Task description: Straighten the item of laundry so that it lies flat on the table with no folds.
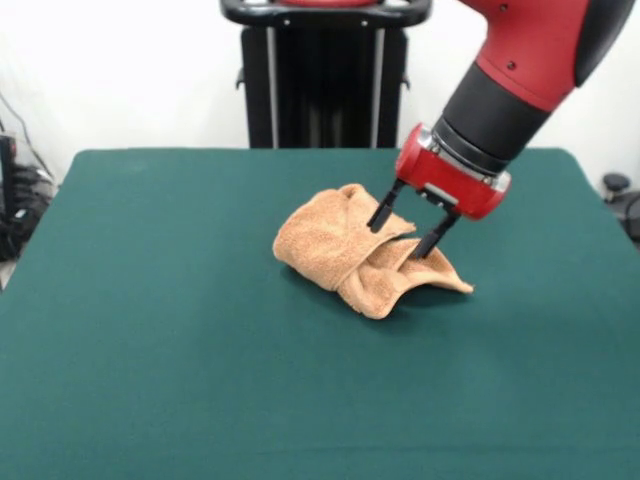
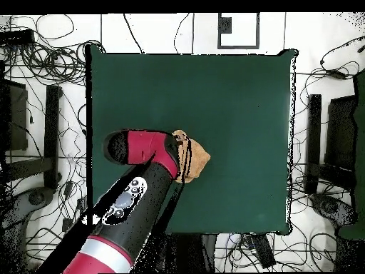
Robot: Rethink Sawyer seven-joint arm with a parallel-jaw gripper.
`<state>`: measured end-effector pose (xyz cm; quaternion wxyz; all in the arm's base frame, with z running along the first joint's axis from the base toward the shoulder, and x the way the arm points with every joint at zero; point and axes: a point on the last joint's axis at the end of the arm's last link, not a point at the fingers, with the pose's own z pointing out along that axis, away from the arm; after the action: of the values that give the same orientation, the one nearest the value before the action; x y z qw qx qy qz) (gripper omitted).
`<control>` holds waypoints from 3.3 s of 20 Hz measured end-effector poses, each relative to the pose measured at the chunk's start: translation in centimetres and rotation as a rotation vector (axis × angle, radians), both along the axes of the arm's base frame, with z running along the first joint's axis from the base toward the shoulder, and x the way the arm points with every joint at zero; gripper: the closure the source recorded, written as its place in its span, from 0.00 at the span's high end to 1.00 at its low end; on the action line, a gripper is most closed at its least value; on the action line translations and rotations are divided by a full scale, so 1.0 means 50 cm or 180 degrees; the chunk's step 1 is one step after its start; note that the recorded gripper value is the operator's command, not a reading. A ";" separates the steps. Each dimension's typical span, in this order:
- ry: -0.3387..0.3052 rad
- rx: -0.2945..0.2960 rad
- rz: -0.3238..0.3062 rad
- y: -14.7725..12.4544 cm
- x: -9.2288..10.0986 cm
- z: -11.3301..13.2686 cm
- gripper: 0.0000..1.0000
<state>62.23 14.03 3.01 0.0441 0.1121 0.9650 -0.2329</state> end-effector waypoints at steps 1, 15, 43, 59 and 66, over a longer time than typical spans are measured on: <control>0.0012 -0.0002 -0.0001 0.001 -0.002 0.000 1.00; 0.0251 -0.0037 -0.0032 0.031 -0.034 -0.004 1.00; 0.0328 -0.0142 -0.0048 0.011 -0.050 -0.021 1.00; 0.0388 -0.0174 -0.0102 -0.006 -0.072 -0.026 1.00; 0.0443 -0.0202 -0.0148 -0.019 -0.091 -0.031 1.00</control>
<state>57.67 13.05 1.47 -0.0250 0.1166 0.9550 -0.2715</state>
